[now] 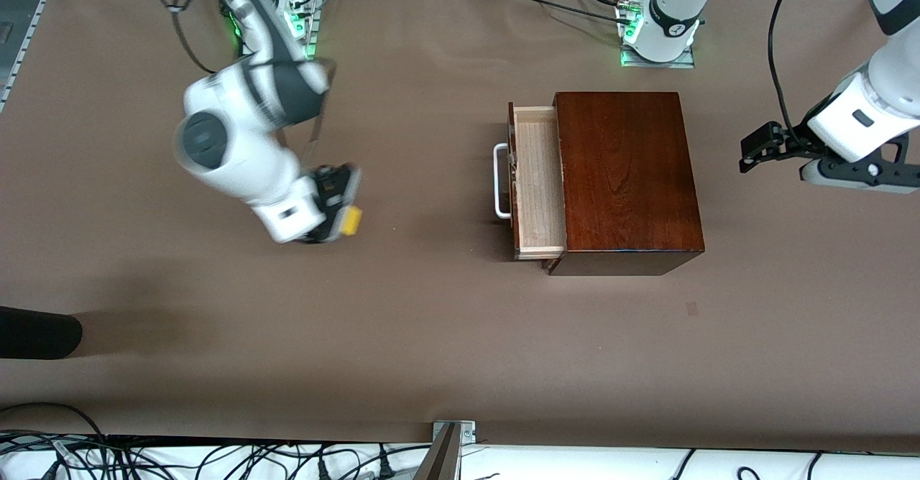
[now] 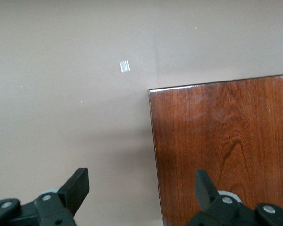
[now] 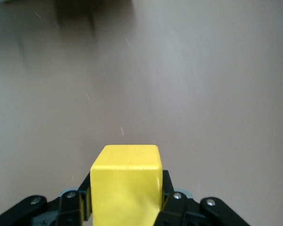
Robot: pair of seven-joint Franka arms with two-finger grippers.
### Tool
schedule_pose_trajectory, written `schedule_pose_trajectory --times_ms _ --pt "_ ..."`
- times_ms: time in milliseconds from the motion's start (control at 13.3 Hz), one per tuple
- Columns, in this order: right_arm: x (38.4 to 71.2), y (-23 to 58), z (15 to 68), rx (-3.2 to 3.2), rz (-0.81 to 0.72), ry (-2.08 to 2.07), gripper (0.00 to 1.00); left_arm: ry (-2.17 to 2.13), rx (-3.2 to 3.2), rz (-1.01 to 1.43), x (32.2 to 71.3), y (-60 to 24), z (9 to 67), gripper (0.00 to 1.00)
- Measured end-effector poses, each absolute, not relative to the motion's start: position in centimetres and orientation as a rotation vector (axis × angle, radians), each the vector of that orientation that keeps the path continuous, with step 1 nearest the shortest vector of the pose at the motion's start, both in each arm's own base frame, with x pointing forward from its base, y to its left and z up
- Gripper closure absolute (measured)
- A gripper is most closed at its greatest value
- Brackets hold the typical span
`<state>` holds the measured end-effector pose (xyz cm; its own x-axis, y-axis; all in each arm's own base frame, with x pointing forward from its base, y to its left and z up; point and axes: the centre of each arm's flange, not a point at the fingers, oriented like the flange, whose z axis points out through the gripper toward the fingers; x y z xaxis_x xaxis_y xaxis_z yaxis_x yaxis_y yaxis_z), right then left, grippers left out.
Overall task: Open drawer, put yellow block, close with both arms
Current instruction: 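Carry the yellow cube with the right gripper over the open drawer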
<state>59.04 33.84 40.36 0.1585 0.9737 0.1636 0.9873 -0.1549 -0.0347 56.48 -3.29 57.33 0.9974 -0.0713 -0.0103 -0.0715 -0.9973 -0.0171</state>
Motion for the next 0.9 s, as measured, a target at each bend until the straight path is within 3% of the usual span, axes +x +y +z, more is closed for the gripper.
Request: schedule_pose_trajectory --times_ms 524,899 --pt "48.5 54.7 45.2 -2.261 -0.167 -2.105 0.44 0.056 -3.124 -0.013 55.5 -1.5 57.0 0.0" --pt "42.6 63.1 42.2 -2.204 -0.216 -2.189 0.44 0.06 -3.123 -0.005 55.5 -1.6 56.9 0.0"
